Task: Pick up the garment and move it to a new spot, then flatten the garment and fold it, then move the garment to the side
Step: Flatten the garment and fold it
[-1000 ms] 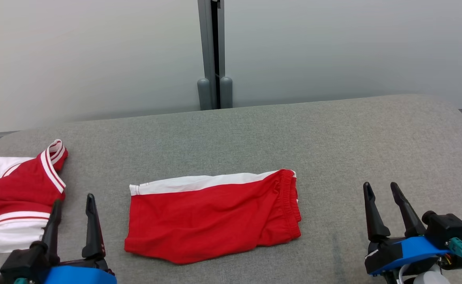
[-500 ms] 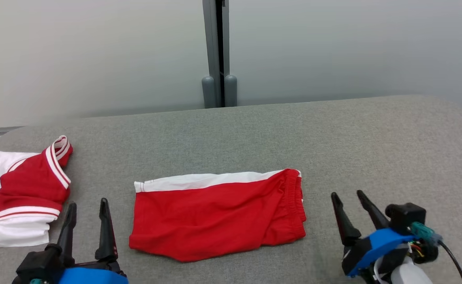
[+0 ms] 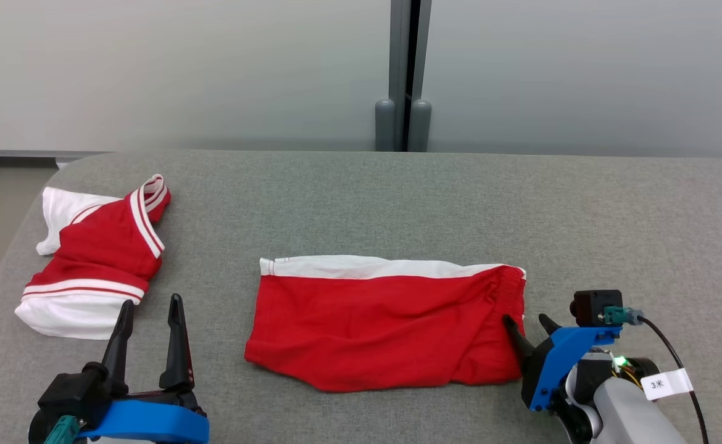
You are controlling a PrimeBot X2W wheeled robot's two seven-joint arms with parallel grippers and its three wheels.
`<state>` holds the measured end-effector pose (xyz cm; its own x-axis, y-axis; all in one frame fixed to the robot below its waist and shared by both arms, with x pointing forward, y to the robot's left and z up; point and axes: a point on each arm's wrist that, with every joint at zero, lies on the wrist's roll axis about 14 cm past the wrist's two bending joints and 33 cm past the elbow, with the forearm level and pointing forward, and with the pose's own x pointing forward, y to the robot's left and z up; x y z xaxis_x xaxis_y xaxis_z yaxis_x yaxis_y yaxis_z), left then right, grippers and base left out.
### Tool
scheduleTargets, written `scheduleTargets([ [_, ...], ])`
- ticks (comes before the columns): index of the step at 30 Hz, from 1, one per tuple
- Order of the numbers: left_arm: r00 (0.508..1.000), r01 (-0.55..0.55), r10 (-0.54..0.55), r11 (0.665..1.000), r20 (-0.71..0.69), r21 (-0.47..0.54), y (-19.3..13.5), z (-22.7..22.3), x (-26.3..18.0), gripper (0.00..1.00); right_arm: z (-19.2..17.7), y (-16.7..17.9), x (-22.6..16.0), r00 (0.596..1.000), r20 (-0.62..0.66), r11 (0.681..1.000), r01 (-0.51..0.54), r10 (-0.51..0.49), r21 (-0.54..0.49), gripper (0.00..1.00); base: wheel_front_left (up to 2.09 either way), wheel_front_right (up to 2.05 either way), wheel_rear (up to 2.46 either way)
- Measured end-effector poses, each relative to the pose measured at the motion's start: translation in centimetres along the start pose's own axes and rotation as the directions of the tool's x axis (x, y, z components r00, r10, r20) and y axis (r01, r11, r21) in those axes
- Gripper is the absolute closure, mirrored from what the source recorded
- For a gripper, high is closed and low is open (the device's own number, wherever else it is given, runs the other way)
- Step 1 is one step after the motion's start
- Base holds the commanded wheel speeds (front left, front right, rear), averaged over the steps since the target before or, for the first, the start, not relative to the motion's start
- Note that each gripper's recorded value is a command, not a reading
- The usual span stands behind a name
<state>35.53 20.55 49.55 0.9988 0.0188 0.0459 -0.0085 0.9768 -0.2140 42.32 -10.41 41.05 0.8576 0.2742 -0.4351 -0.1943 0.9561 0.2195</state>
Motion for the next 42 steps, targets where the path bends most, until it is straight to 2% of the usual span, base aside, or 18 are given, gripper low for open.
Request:
scheduleTargets([
  [1,1.0,-0.01,0.01,1.0,-0.005,0.002,0.4,-0.2,-0.1,0.0,-1.2,-0.4,0.3,0.999,-0.048,1.0,0.015,-0.014,0.015,0.0,0.0,0.0,0.0],
  [5,1.0,-0.023,0.023,1.0,-0.005,0.002,0.8,-0.2,-0.2,0.0,-2.8,-1.0,0.6,0.994,-0.103,0.999,0.04,-0.037,0.036,0.0,0.0,0.0,0.0],
  [9,1.0,-0.027,0.027,1.0,-0.01,0.002,0.9,-0.4,-0.2,0.0,-3.7,-0.4,0.9,0.99,-0.138,0.995,0.03,-0.016,0.098,0.0,0.0,0.0,0.0],
  [12,0.999,-0.029,0.029,1.0,-0.013,0.005,1.0,-0.5,-0.2,0.0,-4.3,0.6,1.1,0.983,-0.18,0.981,0.016,0.019,0.192,0.0,0.0,0.0,0.0],
  [14,1.0,-0.029,0.03,1.0,-0.01,0.007,1.1,-0.4,0.0,0.0,-4.3,1.1,1.2,0.982,-0.187,0.969,0.01,0.037,0.246,0.19,0.0,0.0,0.0],
  [15,1.0,-0.03,0.03,1.0,-0.009,0.009,1.1,-0.4,0.0,0.0,-4.4,1.3,1.3,0.981,-0.189,0.965,0.004,0.047,0.262,0.62,0.0,0.0,0.0],
  [16,1.0,-0.03,0.03,1.0,-0.008,0.009,1.1,-0.4,0.0,0.0,-4.3,1.6,1.3,0.981,-0.187,0.961,0.0,0.054,0.277,0.76,0.0,0.0,0.0],
  [17,0.999,-0.03,0.03,1.0,-0.009,0.008,1.1,-0.4,0.0,0.0,-4.1,1.7,1.4,0.983,-0.176,0.956,-0.003,0.057,0.293,1.0,0.0,0.0,0.0],
  [24,0.999,-0.031,0.031,1.0,-0.01,0.002,1.1,-0.5,0.2,0.0,-2.7,2.0,1.6,0.988,-0.138,0.934,-0.011,0.064,0.357,1.0,0.0,0.0,0.0],
  [28,1.0,-0.018,0.018,1.0,-0.014,-0.003,0.7,-0.7,0.4,0.0,-1.6,1.0,1.5,0.989,-0.133,0.928,-0.009,0.063,0.374,1.0,0.0,0.0,0.0],
  [30,1.0,-0.009,0.008,1.0,-0.019,-0.01,0.3,-0.9,0.6,0.0,-0.2,-1.9,0.8,0.992,-0.124,0.93,0.018,0.03,0.366,1.0,0.0,0.0,0.0],
  [34,1.0,0.002,-0.003,1.0,-0.028,-0.017,-0.2,-1.2,0.7,0.0,1.5,-4.6,-0.1,0.993,-0.114,0.926,0.033,0.011,0.376,1.0,0.0,0.0,0.0],
  [37,0.999,0.004,-0.004,1.0,-0.033,-0.02,-0.3,-1.4,0.6,0.0,3.0,-3.7,-0.3,0.993,-0.097,0.89,-0.021,0.073,0.455,1.0,0.0,0.0,0.0],
  [38,0.999,0.003,-0.004,1.0,-0.035,-0.021,-0.3,-1.5,0.5,0.0,3.4,-2.9,-0.3,0.99,-0.088,0.87,-0.05,0.107,0.491,1.0,0.0,0.0,0.0],
  [39,0.999,0.001,-0.002,1.0,-0.042,-0.021,-0.3,-1.7,0.3,0.0,4.1,-0.9,-0.2,0.981,-0.072,0.83,-0.112,0.18,0.547,1.0,0.0,0.0,0.0],
  [42,0.999,-0.009,0.008,1.0,-0.046,-0.024,-0.1,-1.8,-0.2,0.0,4.7,3.0,0.1,0.953,-0.057,0.771,-0.203,0.296,0.603,1.0,0.0,0.0,0.0],
])
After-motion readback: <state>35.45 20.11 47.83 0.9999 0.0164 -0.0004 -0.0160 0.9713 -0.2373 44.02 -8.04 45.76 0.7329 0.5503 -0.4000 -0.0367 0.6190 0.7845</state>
